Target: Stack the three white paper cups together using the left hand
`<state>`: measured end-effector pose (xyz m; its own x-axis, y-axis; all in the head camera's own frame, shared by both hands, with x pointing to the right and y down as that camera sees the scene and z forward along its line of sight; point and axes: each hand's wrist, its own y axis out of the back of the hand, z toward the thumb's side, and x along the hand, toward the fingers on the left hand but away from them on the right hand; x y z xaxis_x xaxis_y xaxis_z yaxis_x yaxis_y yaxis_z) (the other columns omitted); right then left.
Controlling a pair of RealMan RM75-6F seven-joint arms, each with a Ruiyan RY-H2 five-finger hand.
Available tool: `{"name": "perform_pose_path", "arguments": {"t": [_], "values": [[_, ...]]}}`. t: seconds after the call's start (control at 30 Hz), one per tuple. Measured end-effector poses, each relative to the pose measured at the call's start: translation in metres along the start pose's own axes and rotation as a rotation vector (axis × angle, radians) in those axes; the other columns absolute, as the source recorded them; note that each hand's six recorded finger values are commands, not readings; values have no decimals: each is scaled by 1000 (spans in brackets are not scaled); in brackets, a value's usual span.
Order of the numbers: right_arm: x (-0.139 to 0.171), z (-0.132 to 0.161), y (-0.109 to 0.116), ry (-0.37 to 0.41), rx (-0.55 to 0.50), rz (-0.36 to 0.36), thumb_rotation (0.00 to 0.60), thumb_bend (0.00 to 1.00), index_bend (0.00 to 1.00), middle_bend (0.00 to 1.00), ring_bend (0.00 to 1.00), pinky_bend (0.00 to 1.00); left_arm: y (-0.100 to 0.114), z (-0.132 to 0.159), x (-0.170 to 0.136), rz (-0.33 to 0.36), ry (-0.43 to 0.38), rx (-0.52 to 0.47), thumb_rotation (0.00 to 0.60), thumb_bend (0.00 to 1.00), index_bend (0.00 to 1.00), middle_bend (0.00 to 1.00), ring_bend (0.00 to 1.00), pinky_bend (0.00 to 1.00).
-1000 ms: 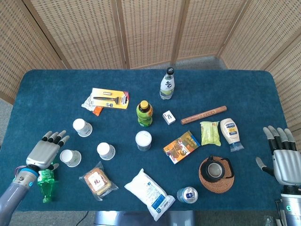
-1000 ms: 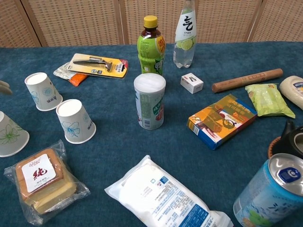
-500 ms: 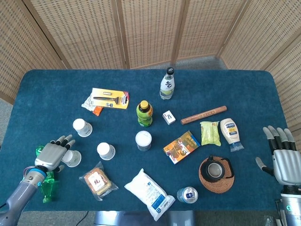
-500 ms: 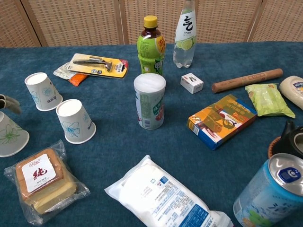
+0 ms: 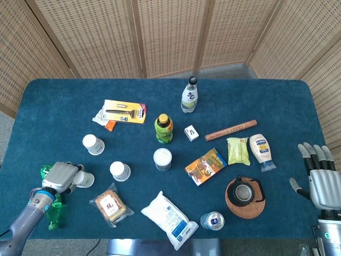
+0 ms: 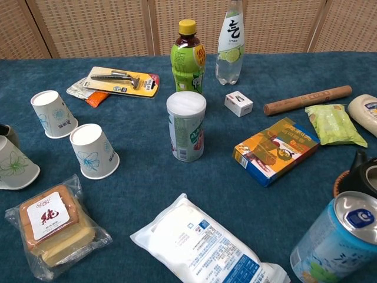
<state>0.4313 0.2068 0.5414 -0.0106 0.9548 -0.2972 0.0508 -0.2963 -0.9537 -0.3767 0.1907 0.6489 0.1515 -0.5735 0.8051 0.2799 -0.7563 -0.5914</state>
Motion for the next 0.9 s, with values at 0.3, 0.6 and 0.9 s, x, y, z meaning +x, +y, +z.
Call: {"name": "perform_pose_path", "arguments": {"t": [0.3,0.6,0.9], "values": [[1,3,-4,6,-3,14,600,290,5,0,0,0,61,-11,-18,141,11,-37,600,527,484,444,363,502],[1,5,-6,12,-6,19,600,292,4,0,0,0,118,-25,-8,223,67,-46,600,526,458,421,347,489],[0,3,-6,4,-12,17,600,295,4,0,0,0,138,-39,23,221,152,-10,600,524,452,407,346,484]]}}
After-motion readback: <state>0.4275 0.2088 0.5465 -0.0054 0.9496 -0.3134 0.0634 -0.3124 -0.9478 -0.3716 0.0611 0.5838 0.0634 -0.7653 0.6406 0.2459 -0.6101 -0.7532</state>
